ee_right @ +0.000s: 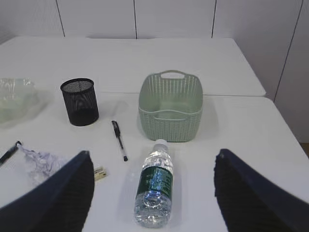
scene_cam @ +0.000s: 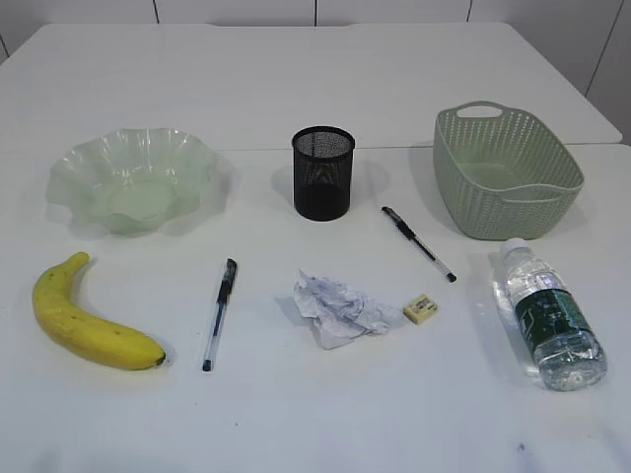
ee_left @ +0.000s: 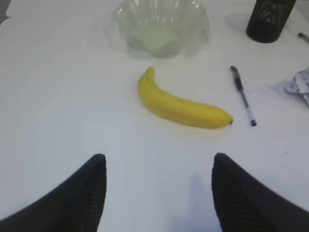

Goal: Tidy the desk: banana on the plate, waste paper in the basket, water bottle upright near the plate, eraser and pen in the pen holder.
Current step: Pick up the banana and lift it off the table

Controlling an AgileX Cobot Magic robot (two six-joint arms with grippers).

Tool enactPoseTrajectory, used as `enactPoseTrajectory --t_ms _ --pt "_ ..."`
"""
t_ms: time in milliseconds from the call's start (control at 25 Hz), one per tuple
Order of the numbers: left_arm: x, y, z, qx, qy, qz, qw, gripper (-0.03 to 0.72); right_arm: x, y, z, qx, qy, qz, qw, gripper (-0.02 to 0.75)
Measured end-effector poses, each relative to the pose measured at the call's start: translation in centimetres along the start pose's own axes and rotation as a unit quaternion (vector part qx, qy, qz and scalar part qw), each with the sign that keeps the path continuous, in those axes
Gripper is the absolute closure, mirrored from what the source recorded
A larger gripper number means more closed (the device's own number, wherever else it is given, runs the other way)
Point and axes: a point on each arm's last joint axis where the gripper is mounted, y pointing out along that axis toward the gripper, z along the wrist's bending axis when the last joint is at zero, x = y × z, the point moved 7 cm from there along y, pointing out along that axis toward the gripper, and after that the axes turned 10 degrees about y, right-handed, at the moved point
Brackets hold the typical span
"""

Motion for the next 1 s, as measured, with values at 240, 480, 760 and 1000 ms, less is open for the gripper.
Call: enactPoseTrajectory --t_ms 240,480,760,1000 --pt "3.1 1.3 0.0 -0.016 -0.013 0.006 1.0 0.212 1.1 2.3 0.4 -0.002 0.009 0.054 0.998 0.158" --pt "6.6 3.7 0.7 -0.018 -0.019 0.029 0.999 0.235 2.3 5.2 0.5 -0.008 0.014 0.103 0.995 0.158" --pt "11.1 8.0 1.2 -0.029 -0.04 0.038 0.998 0.242 1.6 7.3 0.4 -0.015 0.017 0.147 0.989 0.158" --pt "12.8 12.2 1.4 -0.033 -0.072 0.056 0.995 0.245 1.4 7.5 0.4 -0.016 0.017 0.153 0.988 0.158"
